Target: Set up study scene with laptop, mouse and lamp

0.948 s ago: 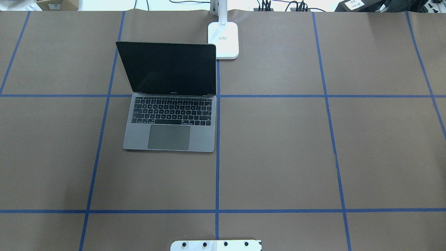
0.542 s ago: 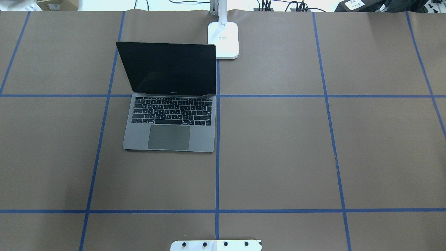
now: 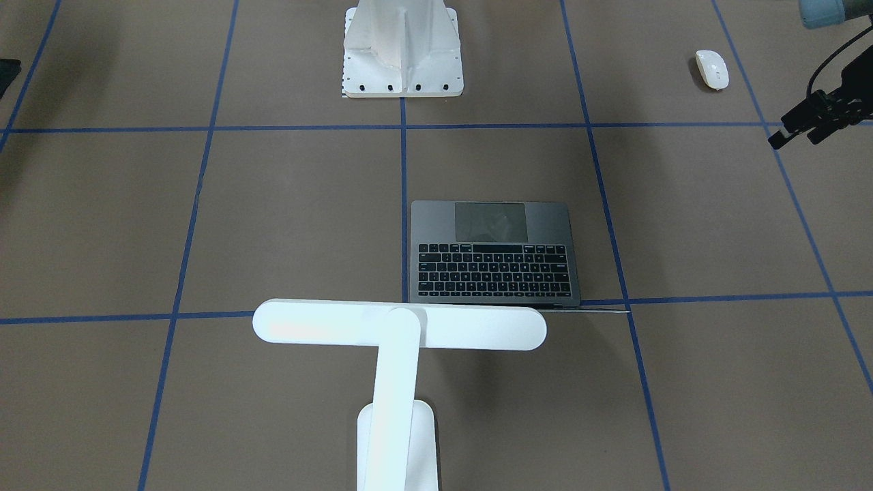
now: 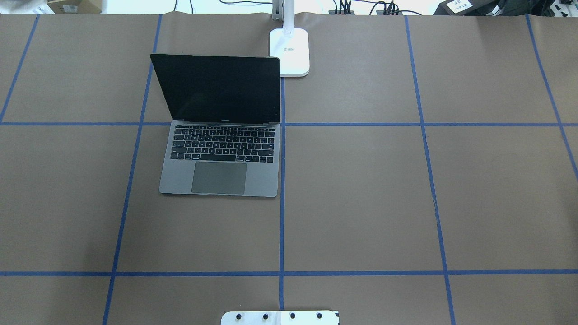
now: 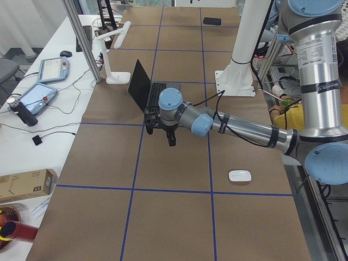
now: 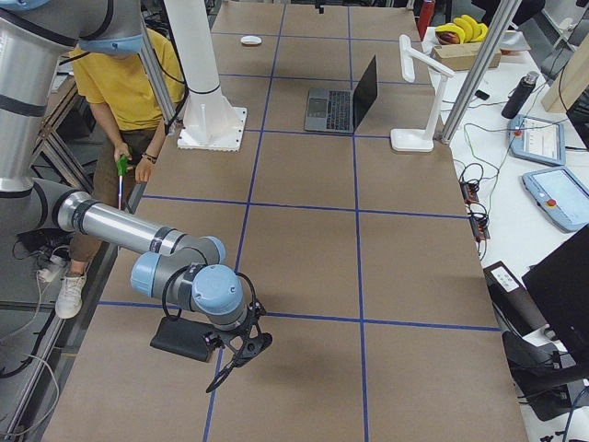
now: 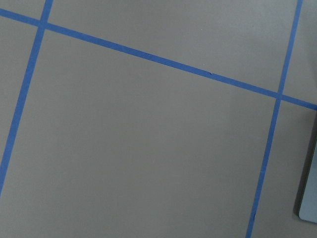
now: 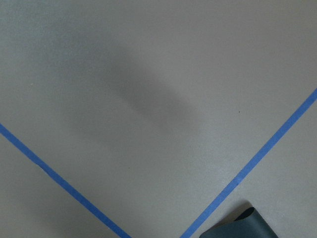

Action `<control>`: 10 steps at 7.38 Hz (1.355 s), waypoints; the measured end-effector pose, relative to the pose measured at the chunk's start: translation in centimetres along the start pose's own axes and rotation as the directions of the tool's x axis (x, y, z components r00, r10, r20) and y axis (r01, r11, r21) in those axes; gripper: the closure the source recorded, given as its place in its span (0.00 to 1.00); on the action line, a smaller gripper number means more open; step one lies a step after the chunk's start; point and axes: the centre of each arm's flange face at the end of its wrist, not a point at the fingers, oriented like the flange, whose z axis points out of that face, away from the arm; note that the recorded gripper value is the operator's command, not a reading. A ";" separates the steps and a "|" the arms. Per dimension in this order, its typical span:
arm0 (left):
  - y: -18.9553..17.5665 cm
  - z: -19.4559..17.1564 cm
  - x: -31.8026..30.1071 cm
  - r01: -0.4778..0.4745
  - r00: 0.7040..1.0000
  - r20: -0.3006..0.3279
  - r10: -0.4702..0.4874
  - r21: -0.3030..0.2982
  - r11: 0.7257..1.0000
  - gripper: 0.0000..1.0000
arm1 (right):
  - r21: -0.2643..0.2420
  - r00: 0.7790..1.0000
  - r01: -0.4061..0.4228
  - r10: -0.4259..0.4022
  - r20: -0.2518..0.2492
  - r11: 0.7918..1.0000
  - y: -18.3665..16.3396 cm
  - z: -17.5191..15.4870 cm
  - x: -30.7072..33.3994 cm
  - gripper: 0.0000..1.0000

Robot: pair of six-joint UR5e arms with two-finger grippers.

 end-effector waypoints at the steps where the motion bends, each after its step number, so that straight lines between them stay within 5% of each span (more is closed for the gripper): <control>1: 0.0 0.0 0.0 0.000 1.000 0.000 0.000 0.000 1.000 0.00 | -0.002 1.000 -0.027 0.027 0.006 1.000 0.0 -0.2 -0.2 0.00; 4: 0.0 0.1 0.0 0.000 1.000 0.000 0.000 -0.001 1.000 0.00 | -0.008 0.999 -0.027 0.027 0.033 1.000 -0.5 -0.5 -1.4 0.00; 8: 0.0 0.1 0.0 0.000 1.000 0.001 0.000 -0.002 1.000 0.00 | 0.056 0.994 0.011 -0.005 -0.110 0.998 -2.7 1.3 1.5 0.00; 10: 0.0 0.2 -0.1 0.002 1.000 0.002 -0.002 -0.003 1.000 0.00 | 0.060 0.994 0.005 0.001 -0.108 0.998 -2.8 1.2 3.3 0.00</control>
